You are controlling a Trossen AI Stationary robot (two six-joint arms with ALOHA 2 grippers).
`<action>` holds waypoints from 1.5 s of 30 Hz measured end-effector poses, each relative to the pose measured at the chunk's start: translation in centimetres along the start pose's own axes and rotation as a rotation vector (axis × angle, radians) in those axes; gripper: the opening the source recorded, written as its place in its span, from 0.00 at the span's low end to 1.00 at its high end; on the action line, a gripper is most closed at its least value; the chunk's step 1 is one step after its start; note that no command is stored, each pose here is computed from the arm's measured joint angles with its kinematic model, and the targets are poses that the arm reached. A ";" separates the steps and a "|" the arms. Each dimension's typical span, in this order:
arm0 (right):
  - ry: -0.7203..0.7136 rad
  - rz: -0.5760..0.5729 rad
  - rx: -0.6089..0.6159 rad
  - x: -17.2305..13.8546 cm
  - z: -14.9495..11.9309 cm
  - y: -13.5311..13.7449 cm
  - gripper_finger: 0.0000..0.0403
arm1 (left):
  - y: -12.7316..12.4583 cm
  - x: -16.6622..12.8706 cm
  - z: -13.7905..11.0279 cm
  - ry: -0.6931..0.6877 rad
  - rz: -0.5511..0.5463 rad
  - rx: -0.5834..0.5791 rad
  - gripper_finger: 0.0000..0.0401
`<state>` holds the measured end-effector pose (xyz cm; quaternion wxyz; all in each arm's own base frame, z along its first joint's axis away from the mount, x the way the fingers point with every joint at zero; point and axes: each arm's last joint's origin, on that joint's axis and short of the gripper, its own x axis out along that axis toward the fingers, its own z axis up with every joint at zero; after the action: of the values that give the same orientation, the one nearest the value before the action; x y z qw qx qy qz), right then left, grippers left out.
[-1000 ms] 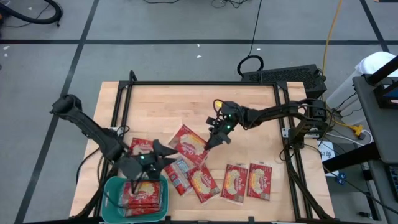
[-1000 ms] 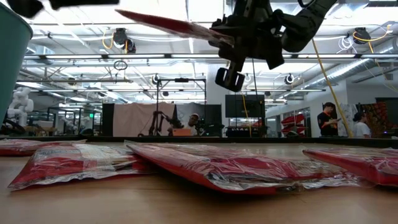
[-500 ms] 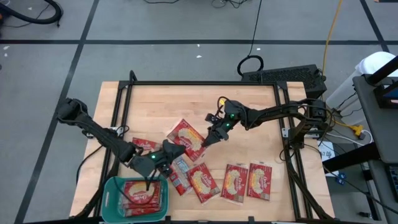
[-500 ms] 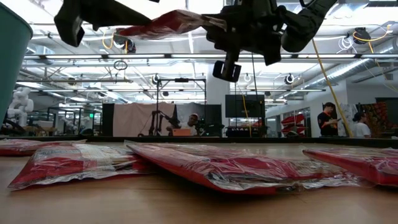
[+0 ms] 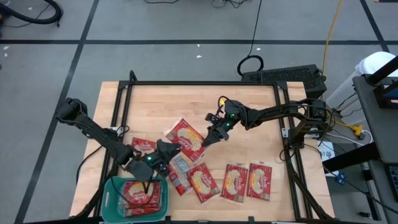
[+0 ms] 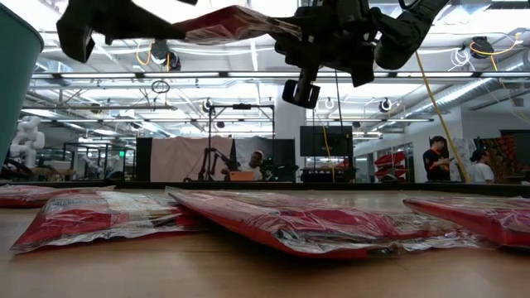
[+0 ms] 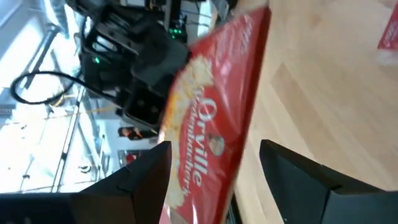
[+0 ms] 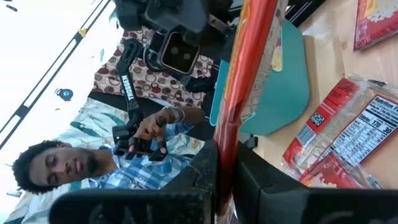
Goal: Sort popcorn bags into baskets
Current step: Put the red popcorn bag into the blue container
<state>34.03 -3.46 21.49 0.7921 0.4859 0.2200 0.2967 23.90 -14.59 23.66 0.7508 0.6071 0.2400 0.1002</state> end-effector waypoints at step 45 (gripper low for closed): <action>-0.407 -0.454 -0.656 3.0 -6.6 4.0 0.40 | 8.0 -6.9 -3.5 0.216 -0.744 -1.277 0.04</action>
<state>30.99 4.21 22.10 0.9766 0.1969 0.0548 0.0676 17.38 -12.62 32.47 0.9140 -0.0814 0.3970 0.0185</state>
